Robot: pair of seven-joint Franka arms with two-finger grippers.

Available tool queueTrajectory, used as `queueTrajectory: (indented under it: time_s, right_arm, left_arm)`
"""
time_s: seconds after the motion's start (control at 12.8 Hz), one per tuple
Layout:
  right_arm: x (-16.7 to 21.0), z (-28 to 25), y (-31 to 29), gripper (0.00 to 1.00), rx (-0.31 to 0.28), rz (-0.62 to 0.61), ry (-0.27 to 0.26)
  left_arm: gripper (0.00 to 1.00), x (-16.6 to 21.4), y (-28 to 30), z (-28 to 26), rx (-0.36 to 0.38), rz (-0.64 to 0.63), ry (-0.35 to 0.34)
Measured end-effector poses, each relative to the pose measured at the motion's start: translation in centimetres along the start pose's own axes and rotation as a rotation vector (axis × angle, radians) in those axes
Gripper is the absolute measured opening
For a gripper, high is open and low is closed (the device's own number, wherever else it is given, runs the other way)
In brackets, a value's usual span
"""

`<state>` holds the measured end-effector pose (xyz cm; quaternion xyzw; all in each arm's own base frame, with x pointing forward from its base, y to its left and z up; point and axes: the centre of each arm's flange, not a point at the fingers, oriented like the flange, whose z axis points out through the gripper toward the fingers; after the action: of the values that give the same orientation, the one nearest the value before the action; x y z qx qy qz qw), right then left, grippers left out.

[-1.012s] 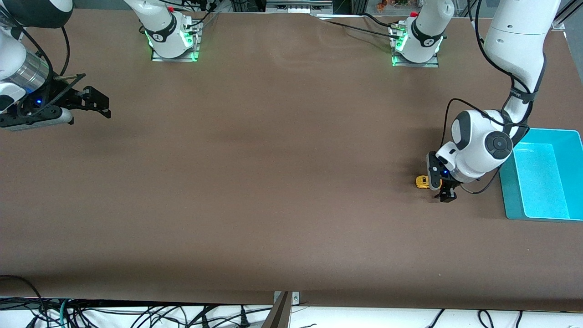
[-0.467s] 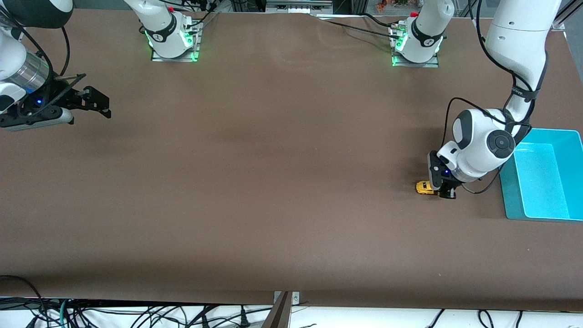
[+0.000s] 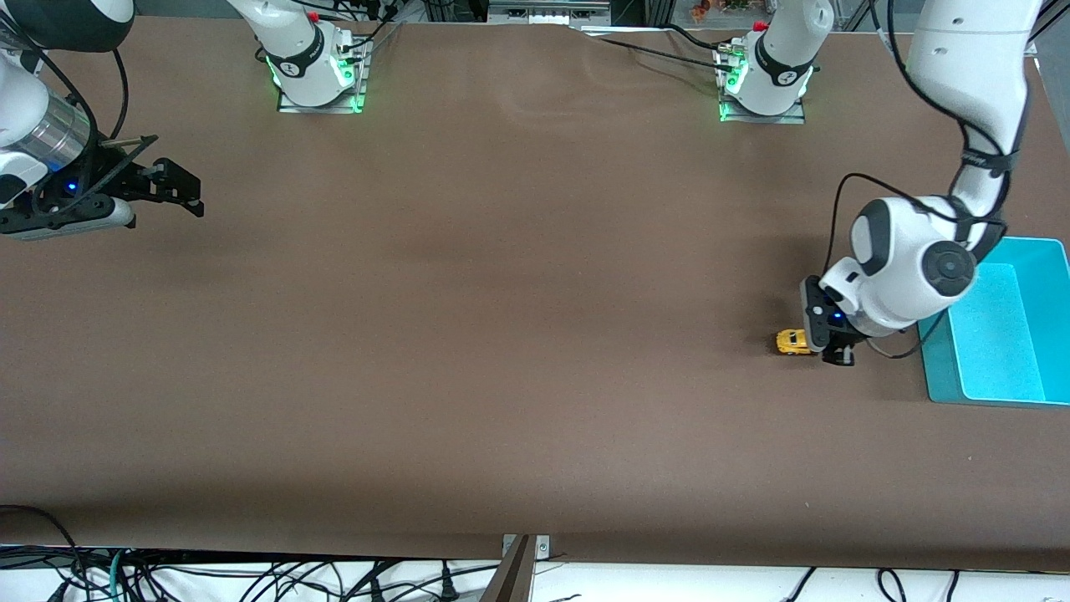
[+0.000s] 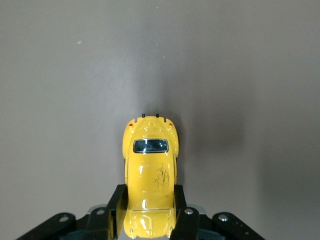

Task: Wind and store yellow beetle car
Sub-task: 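Lift the car with the left gripper and carry it over the cyan bin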

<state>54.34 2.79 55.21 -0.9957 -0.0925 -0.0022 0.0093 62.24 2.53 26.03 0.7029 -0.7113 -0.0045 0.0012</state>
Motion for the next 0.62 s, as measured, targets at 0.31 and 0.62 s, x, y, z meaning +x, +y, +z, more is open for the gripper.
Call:
queueTrajectory:
  time_s: [0.31, 0.62]
  right_arm:
    - [0.0, 0.0, 0.0, 1.0, 0.0, 0.0, 0.0]
    - [0.0, 0.0, 0.0, 1.0, 0.0, 0.0, -0.001]
  left_arm:
    - [0.42, -6.4, -0.5, -6.1, -0.024, 0.04, -0.026]
    - [0.42, -17.0, 0.6, -9.9, -0.03, 0.076, -0.045]
